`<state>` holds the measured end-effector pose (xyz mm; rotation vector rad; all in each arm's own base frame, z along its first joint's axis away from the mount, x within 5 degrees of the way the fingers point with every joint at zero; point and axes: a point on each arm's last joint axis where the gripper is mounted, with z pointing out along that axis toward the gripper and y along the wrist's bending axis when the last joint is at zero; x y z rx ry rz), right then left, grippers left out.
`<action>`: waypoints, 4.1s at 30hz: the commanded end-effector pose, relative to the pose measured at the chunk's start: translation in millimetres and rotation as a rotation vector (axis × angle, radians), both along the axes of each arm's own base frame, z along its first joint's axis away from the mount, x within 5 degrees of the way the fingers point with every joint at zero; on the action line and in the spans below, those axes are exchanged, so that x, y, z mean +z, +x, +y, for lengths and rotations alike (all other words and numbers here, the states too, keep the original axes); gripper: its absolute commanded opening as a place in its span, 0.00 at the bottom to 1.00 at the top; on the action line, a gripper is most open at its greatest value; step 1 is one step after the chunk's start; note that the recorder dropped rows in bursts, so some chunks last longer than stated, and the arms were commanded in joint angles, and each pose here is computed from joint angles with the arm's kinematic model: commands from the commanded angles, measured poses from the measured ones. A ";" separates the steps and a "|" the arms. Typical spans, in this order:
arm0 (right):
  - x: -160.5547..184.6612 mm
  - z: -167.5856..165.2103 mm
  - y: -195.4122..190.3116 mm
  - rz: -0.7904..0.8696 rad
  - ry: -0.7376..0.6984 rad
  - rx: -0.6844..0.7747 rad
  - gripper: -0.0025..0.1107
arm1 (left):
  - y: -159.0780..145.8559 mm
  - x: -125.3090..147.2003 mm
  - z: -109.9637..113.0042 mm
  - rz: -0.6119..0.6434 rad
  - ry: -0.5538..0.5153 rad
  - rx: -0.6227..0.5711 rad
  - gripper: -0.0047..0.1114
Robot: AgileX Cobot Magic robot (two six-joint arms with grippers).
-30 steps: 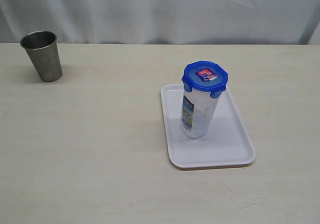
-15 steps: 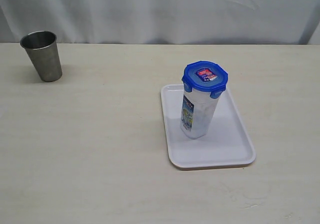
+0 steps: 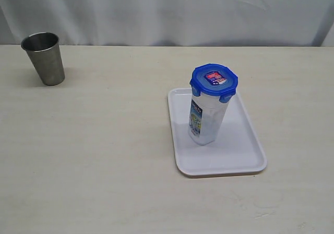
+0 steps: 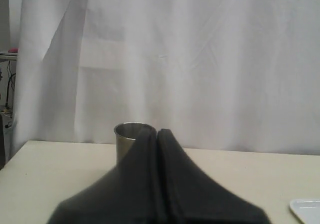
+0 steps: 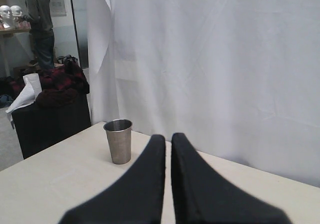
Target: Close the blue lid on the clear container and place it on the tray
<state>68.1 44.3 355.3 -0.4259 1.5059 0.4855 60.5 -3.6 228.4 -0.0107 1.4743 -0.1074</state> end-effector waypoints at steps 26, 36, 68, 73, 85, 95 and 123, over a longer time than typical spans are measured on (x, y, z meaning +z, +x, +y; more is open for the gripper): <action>-1.3 -0.4 -0.2 0.003 0.009 -0.002 0.06 | -4.8 -12.0 0.5 -0.027 0.034 0.009 0.04; -1.3 -0.4 -0.2 0.003 0.009 -0.002 0.06 | -4.1 -24.9 0.7 0.116 0.042 0.008 0.04; -1.3 -0.4 -0.2 0.003 0.009 -0.002 0.06 | -6.4 -43.4 2.0 0.316 0.121 0.014 0.04; -1.3 -0.4 -0.2 0.003 0.009 -0.002 0.06 | -6.4 -43.4 2.0 0.316 0.121 0.014 0.04; -1.3 -0.4 -0.2 0.003 0.009 -0.002 0.06 | -6.5 -43.7 1.9 0.321 0.117 0.013 0.04; -1.1 -1.1 0.3 -0.027 -0.033 -0.013 0.06 | -6.5 -43.7 1.9 0.321 0.117 0.013 0.04; -99.5 -40.4 -22.3 -0.435 -0.056 -0.548 0.06 | -6.4 -43.7 2.0 0.320 0.121 0.014 0.04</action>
